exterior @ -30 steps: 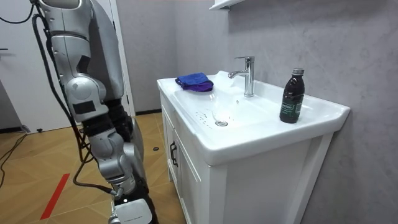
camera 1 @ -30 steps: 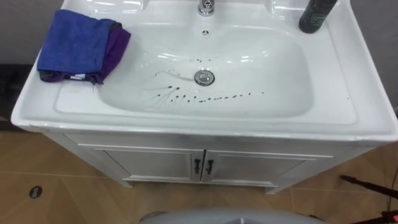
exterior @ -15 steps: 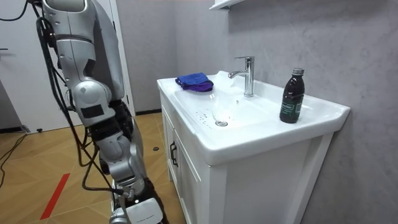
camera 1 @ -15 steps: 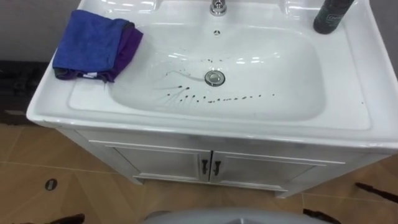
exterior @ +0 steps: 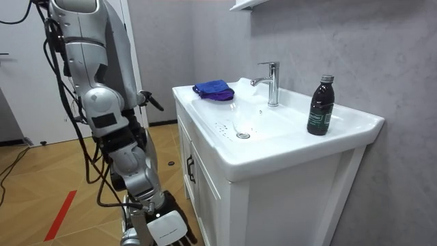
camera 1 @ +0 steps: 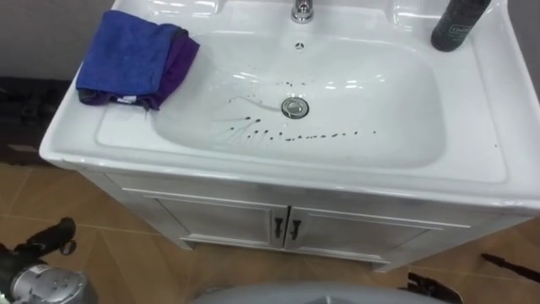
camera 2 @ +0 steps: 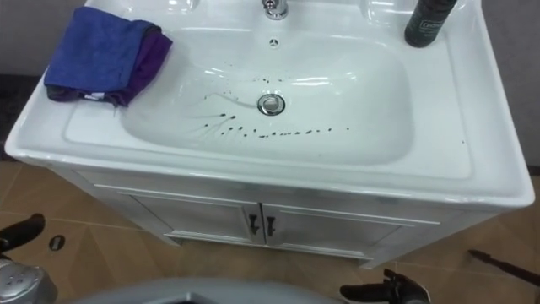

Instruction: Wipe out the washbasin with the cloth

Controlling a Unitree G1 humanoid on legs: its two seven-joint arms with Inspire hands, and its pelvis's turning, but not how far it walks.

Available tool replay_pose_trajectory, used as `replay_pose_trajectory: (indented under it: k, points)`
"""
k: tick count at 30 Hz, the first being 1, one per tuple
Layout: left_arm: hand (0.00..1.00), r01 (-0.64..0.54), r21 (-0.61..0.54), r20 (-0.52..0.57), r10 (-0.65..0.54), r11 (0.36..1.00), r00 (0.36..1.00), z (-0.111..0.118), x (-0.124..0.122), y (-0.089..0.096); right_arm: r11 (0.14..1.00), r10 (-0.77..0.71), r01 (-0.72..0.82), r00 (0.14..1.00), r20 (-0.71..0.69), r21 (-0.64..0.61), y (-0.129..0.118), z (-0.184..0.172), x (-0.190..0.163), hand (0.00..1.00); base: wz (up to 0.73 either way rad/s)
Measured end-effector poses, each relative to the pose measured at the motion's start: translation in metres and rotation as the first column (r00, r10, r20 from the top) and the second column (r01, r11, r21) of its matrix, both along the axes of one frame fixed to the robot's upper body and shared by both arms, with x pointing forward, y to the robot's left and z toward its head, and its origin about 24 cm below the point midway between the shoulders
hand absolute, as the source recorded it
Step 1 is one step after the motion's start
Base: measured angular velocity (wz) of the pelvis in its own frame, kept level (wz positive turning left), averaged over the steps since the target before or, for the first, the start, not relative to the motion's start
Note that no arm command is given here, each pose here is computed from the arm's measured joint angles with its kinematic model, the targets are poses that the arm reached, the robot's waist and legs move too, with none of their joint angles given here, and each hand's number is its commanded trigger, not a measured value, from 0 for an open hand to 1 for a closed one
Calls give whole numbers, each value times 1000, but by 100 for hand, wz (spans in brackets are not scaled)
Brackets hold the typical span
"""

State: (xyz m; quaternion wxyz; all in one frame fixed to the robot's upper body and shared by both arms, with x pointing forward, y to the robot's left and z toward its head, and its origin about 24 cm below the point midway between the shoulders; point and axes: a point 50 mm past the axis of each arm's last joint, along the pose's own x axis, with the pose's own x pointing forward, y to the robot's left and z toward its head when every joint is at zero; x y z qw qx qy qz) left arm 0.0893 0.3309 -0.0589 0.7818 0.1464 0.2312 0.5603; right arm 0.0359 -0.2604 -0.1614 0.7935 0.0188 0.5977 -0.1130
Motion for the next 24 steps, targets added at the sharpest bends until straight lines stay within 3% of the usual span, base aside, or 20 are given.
replay_pose_trajectory:
  k: [14, 24]
  points:
    - [0, -37, 145, 206, 6, 989, 978, 39, 21, 2, 998, -32, 32, 999, 3, 45, 1, 0, -11, 0, 0]
    - [0, -56, 308, 377, -67, 950, 924, 91, 39, 8, 999, -34, 34, 999, 3, 39, 1, 0, -11, 0, 0]
